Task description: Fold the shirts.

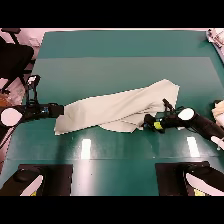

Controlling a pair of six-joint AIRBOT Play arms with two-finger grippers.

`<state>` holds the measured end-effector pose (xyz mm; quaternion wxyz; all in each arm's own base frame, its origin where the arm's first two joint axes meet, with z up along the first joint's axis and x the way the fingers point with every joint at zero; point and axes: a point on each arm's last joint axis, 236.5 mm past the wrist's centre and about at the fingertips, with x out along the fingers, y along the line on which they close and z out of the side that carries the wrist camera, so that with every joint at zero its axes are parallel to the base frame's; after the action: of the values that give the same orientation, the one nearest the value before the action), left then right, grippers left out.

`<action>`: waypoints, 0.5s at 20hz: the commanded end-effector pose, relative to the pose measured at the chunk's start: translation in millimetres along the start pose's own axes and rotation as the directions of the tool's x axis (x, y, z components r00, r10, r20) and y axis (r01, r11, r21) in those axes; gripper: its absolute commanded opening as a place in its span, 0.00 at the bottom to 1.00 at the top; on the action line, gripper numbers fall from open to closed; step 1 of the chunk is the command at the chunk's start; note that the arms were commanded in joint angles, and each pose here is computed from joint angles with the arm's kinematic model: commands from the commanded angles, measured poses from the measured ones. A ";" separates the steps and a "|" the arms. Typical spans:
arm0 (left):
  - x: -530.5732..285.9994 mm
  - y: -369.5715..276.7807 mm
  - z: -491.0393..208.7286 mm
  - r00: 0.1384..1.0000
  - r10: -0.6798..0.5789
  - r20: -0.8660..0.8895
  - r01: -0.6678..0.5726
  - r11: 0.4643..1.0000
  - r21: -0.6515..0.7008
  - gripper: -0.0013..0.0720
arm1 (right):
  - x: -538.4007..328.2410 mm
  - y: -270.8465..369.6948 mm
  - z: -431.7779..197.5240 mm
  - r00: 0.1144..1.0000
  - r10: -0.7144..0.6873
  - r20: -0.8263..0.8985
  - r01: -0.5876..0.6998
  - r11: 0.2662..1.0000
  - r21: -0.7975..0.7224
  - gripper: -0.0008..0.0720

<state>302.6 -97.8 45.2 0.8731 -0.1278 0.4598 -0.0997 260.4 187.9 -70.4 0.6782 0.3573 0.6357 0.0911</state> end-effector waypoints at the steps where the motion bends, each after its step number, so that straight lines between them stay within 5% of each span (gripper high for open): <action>1: -6.3 -7.3 2.3 1.000 -0.021 -0.009 0.021 1.000 -0.009 0.05 | -14.4 54.8 14.5 0.996 0.071 0.046 -0.066 0.992 -0.106 0.03; 5: -47.6 -31.3 56.2 0.991 -0.059 0.118 0.054 0.997 0.048 0.05 | -94.3 130.1 48.8 0.938 0.236 0.254 -0.162 0.946 -0.281 0.03; 10: -147.4 -71.7 138.1 0.926 -0.125 0.355 0.081 0.987 0.138 0.05 | -254.7 202.7 62.4 0.726 0.466 0.506 -0.205 0.848 -0.488 0.03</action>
<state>332.0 -107.9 191.8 0.9229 -0.1264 0.3356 -0.1400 343.6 192.3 158.4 0.8295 0.3441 0.3863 0.2104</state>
